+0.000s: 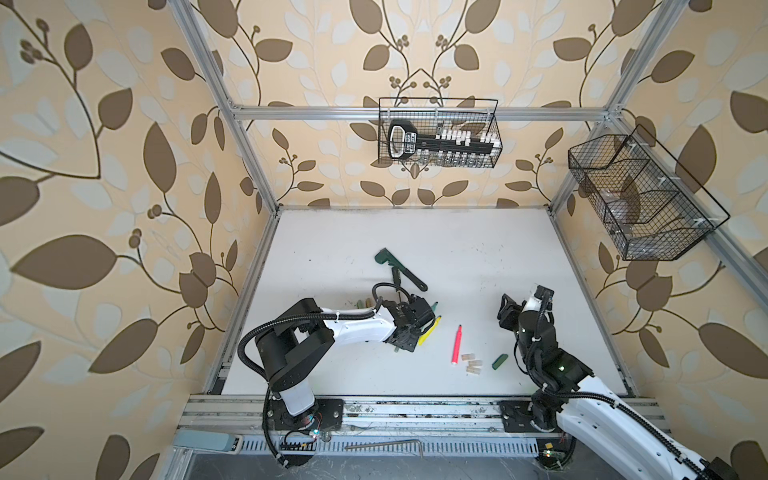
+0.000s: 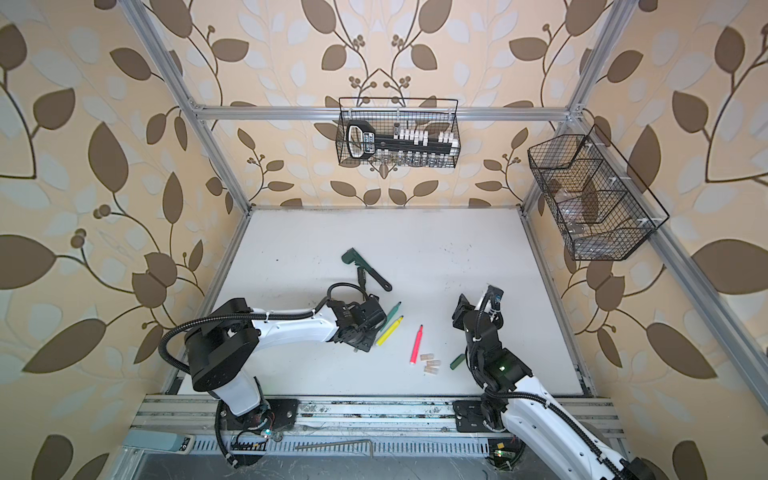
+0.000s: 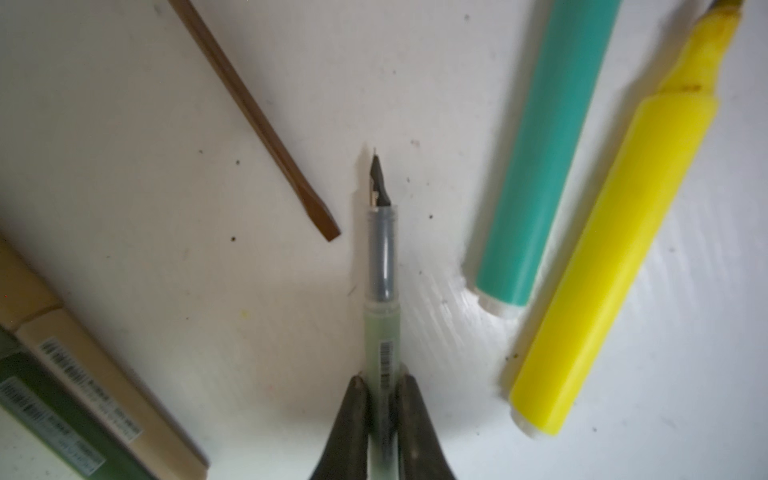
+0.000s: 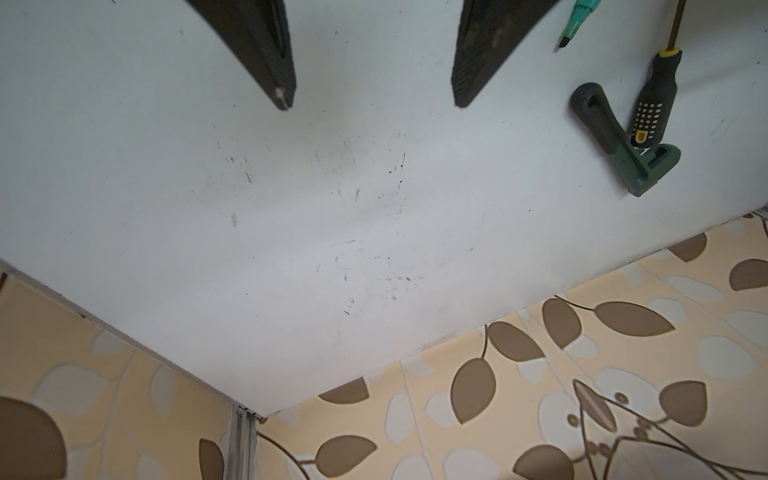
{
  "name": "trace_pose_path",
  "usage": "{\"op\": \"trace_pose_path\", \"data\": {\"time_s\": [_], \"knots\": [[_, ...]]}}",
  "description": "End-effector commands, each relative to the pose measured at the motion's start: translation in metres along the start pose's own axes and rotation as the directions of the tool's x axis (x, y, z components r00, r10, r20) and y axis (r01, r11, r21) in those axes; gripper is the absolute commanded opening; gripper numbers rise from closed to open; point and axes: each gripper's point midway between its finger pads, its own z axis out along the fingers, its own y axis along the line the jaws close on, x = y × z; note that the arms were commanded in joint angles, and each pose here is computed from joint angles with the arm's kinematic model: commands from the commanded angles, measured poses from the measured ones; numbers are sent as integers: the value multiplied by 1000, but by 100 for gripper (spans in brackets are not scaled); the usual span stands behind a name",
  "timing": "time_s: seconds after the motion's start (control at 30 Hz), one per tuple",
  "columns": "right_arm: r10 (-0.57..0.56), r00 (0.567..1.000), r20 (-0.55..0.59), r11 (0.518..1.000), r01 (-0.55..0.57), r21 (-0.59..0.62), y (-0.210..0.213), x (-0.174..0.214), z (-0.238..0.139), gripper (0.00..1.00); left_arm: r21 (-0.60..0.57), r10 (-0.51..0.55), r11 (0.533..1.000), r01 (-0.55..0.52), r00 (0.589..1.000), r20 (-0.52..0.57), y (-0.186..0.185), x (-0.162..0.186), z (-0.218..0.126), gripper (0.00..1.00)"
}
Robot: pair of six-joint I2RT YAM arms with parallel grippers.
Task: Insert the pens into the pen caps
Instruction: 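Grasp the light green fountain pen with the left gripper and lift it, then raise the green pen upright with the left gripper while the right gripper approaches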
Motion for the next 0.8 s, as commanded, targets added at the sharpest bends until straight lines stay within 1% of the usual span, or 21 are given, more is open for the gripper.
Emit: {"op": "trace_pose_path", "data": {"time_s": [0.0,0.13,0.17,0.3,0.37,0.43,0.47,0.53,0.6,0.63,0.7,0.73,0.77], "knots": [[4,1000,-7,1000,-4,-2,-1,5,1,61,-73,-2,997,-4,997,-73,13,18,10,6],[4,1000,-8,1000,-4,-3,-1,5,1,61,-59,-20,998,17,998,-55,14,12,2,0],[7,1000,-6,1000,-7,-2,-1,4,1,61,-48,-29,998,27,998,-51,14,10,-1,0],[5,1000,-8,1000,-5,-6,-1,5,1,61,54,-60,997,62,997,-39,1,-2,-12,0],[4,1000,-9,1000,-4,-6,-1,5,2,61,124,-71,990,74,997,-23,-8,-16,-26,0],[3,1000,-11,1000,-3,-11,0,6,2,61,187,-66,980,63,998,9,-16,-35,-47,0],[3,1000,-12,1000,-3,-13,0,6,1,61,207,-61,977,52,997,41,-18,-48,-60,0],[2,1000,-14,1000,-2,-17,1,6,1,61,212,-75,976,45,988,132,-13,-76,-86,0],[2,1000,-15,1000,-2,-18,1,7,2,61,212,-102,976,50,964,244,-3,-102,-107,0],[3,1000,-14,1000,-3,-18,1,6,1,61,196,-113,979,52,944,311,5,-113,-115,0],[3,1000,-14,1000,-3,-20,1,6,1,62,141,-92,989,33,896,434,20,-127,-126,0],[4,1000,-13,1000,-4,-21,2,6,2,63,137,-79,991,9,854,515,25,-130,-137,0],[3,1000,-14,1000,-4,-24,2,6,2,64,118,-65,993,-3,821,567,31,-126,-133,0]]}}
